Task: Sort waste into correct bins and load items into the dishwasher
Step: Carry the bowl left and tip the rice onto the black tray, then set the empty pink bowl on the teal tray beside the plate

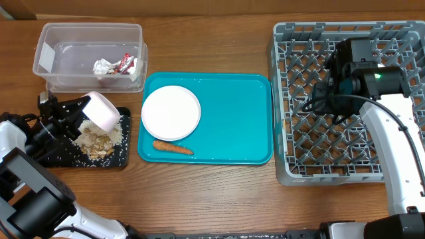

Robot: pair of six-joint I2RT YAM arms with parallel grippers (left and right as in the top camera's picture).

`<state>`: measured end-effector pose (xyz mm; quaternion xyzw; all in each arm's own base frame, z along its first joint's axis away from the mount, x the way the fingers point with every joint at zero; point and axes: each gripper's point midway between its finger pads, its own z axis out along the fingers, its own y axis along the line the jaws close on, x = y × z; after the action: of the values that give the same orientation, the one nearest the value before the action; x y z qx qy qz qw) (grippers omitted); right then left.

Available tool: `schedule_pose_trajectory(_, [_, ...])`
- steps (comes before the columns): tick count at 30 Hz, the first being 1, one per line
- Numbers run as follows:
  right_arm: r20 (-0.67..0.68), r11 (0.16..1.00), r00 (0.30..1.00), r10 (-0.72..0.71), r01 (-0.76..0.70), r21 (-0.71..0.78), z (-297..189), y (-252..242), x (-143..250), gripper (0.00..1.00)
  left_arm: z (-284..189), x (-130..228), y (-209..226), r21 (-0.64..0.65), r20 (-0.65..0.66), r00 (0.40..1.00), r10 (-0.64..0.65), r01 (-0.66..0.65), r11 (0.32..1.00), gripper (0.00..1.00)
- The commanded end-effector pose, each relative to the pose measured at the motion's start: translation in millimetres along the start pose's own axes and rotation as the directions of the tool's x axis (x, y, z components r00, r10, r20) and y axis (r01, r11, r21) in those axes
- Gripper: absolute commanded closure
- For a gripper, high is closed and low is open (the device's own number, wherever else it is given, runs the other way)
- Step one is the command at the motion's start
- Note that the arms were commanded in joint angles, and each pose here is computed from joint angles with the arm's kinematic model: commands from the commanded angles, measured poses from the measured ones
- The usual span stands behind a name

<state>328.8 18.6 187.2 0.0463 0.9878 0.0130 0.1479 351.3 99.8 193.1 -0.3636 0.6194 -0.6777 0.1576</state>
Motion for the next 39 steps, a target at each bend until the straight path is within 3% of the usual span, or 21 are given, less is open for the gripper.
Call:
schedule_pose_trajectory(1, [0.025,1.000,1.000,0.009,-0.009,-0.008,-6,1,-6,0.60,-1,-1,-5,0.044,-0.001,1.000,-0.025,0.025,0.999,0.96])
schedule_pose_trajectory(7, [0.025,1.000,1.000,0.009,-0.009,-0.008,-6,1,-6,0.60,-1,-1,-3,0.032,0.001,0.999,0.039,-0.039,0.999,0.96])
schedule_pose_trajectory(12, [0.025,1.000,1.000,0.009,-0.009,-0.008,-6,1,-6,0.61,8,2,27,-0.144,-0.040,0.986,0.159,-0.164,0.976,0.96])
schedule_pose_trajectory(19, [0.034,1.000,0.999,0.009,-0.009,-0.010,-6,1,-8,0.61,61,36,39,-0.157,-0.256,0.903,0.346,-0.392,0.906,0.96])
schedule_pose_trajectory(22, [0.032,1.000,0.999,0.009,-0.009,-0.010,-6,1,-8,0.61,99,60,45,-0.165,-0.397,0.826,0.399,-0.492,0.855,0.96])
schedule_pose_trajectory(26, [0.032,1.000,0.999,0.009,-0.009,-0.010,-6,1,-8,0.60,143,86,59,-0.233,-0.557,0.718,0.418,-0.618,0.751,0.96])
schedule_pose_trajectory(32, [0.032,1.000,0.999,0.009,-0.009,-0.010,-6,1,-8,0.60,217,128,71,-0.219,-0.695,0.521,0.495,-0.809,0.545,0.96])
schedule_pose_trajectory(39, [0.032,1.000,0.999,0.009,-0.009,-0.010,-6,1,-8,0.60,277,171,116,-0.237,-0.786,0.298,0.542,-0.954,0.182,0.96])
